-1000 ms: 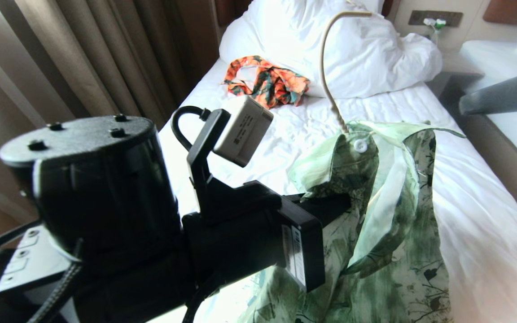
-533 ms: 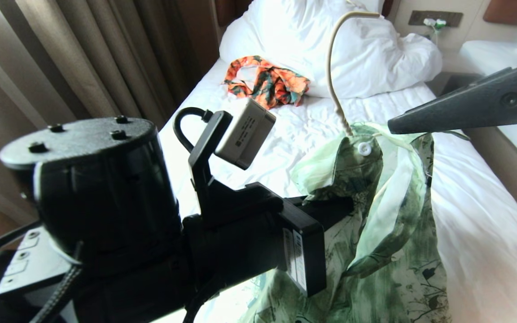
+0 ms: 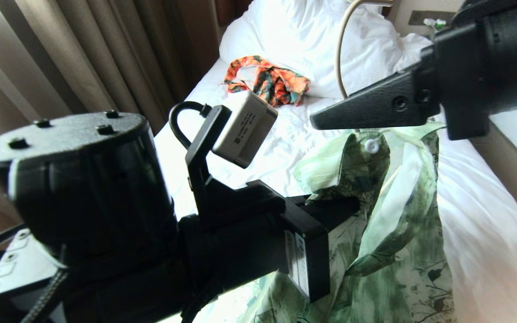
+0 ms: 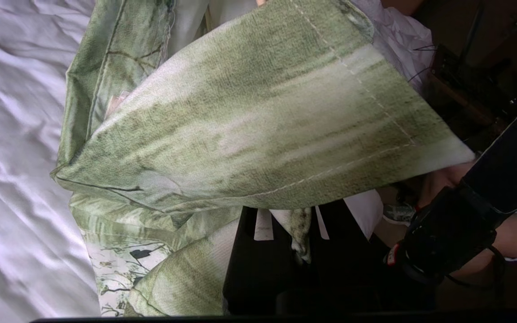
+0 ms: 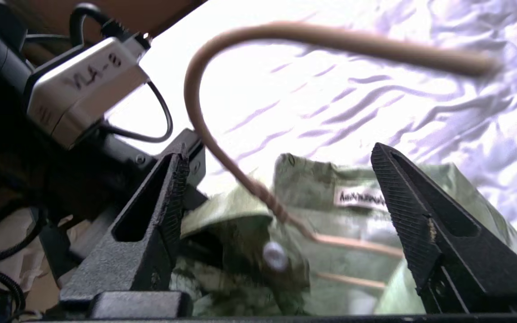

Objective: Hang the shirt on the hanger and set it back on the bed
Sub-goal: Take the clothes hanger out of the clothes

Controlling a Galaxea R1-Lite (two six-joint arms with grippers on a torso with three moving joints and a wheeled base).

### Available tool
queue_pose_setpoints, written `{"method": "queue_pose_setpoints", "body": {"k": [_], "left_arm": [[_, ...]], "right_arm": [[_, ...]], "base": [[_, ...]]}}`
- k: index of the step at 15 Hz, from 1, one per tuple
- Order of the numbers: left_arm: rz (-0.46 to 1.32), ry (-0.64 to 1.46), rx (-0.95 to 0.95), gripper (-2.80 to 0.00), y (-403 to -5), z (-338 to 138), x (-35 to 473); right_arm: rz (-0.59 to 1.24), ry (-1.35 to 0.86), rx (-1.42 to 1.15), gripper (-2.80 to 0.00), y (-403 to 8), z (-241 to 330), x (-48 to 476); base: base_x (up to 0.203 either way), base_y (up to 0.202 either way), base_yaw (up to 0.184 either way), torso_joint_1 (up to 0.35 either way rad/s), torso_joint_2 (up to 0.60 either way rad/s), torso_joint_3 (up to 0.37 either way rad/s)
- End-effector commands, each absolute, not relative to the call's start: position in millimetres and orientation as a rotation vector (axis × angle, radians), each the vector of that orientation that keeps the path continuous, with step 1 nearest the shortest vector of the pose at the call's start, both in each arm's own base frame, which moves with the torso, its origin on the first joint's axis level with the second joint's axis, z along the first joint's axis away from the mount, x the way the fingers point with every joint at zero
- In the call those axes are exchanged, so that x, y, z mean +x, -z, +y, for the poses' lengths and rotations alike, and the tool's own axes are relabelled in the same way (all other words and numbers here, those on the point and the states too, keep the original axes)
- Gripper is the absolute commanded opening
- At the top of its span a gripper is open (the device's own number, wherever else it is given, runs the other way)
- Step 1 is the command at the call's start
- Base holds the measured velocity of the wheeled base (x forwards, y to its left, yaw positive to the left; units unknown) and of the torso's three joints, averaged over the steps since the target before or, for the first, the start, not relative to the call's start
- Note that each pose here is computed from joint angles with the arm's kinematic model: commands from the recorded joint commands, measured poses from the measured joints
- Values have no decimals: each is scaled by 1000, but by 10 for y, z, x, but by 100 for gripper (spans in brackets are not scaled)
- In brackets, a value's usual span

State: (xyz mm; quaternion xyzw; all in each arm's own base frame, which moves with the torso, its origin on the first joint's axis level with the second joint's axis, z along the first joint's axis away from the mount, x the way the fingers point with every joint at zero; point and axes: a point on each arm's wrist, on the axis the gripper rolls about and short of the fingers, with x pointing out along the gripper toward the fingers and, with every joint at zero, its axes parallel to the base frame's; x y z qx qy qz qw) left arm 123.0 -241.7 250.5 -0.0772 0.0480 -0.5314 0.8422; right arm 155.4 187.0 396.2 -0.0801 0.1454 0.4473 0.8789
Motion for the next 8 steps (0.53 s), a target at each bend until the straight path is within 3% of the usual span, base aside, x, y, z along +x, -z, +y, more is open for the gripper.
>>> {"method": "queue_pose_setpoints", "body": {"k": [1,2,3,8], "left_arm": [[87,1127,-168,-280,-2538,-2427,1230],[84,1128,-170,-280,-2547,-2423,1226],[85,1132,-170,-280,-2546,-2407,1201],[64,1124,-184,-280,-2599,-2280,1149]], "right_arm": [[315,-954,-177,0,-3871,2068,1647],[294,-967,-172,0,-3882,2118,1639],[272,-979,-173,-280,-3880,2180,1652],[264,-924,-215,-280,-3787,2411,1651]], "base": [[0,0,0,0,0,0],[0,0,0,0,0,0],[0,0,0,0,0,0],[0,0,0,0,0,0]]}}
